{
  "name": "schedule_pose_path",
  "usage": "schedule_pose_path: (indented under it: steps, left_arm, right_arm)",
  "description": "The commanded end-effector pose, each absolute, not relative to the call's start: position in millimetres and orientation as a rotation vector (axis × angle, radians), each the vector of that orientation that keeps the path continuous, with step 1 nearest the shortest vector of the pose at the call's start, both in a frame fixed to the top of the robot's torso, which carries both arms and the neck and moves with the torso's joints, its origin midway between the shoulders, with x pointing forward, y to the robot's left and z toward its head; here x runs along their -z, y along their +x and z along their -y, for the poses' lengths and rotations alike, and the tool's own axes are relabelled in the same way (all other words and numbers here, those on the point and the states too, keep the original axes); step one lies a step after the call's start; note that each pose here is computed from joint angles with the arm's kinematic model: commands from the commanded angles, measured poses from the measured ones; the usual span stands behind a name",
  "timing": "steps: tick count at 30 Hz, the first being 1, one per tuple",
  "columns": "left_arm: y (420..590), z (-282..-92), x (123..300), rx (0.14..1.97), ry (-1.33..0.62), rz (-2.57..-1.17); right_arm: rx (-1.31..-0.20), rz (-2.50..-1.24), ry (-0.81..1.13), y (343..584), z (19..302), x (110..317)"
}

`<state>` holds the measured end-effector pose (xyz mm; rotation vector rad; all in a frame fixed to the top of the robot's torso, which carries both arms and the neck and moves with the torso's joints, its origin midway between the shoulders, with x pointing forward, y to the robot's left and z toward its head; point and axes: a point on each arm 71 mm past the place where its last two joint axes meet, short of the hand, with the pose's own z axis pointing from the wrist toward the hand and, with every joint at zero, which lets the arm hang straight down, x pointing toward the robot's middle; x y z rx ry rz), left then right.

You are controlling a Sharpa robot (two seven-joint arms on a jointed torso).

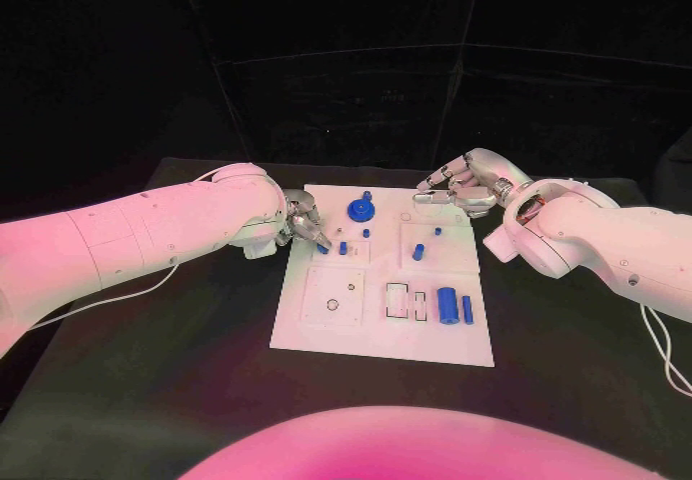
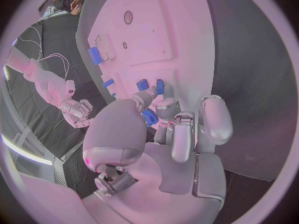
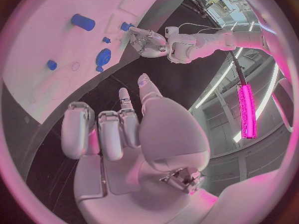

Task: Assemble the parts on the task board

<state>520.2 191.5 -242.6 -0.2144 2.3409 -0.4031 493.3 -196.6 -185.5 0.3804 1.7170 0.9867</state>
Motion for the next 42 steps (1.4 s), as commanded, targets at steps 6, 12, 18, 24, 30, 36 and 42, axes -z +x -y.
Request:
schedule_pose_path:
  steps: [6, 12, 18, 24, 30, 36, 42]
  left_arm:
    - [518.1, -189.0, 247.3, 0.379, -0.196, -2.373]
    - [518.4, -186.8, 247.8, 0.373, -0.194, -2.381]
    - [519.5, -187.0, 248.1, 0.365, -0.198, -2.381]
    - [521.0, -188.4, 248.4, 0.355, -0.207, -2.378]
    - [522.8, -190.7, 248.4, 0.346, -0.220, -2.370]
    - [523.9, -193.7, 247.4, 0.347, -0.238, -2.348]
    - [524.7, -196.5, 245.0, 0.383, -0.276, -2.309]
  right_arm:
    - [-0.995, -1.715, 0.371, 493.1, 195.2, 184.1]
    - [-0.995, -1.715, 0.371, 493.1, 195.0, 184.1]
    - [-0.994, -1.714, 0.372, 493.0, 195.1, 183.9]
    - [-0.994, -1.713, 0.373, 492.9, 195.3, 183.8]
    - [-0.994, -1.712, 0.373, 492.9, 195.5, 183.7]
    - [-0.993, -1.711, 0.374, 493.0, 195.8, 183.7]
    - [-0.992, -1.710, 0.374, 493.1, 196.1, 183.8]
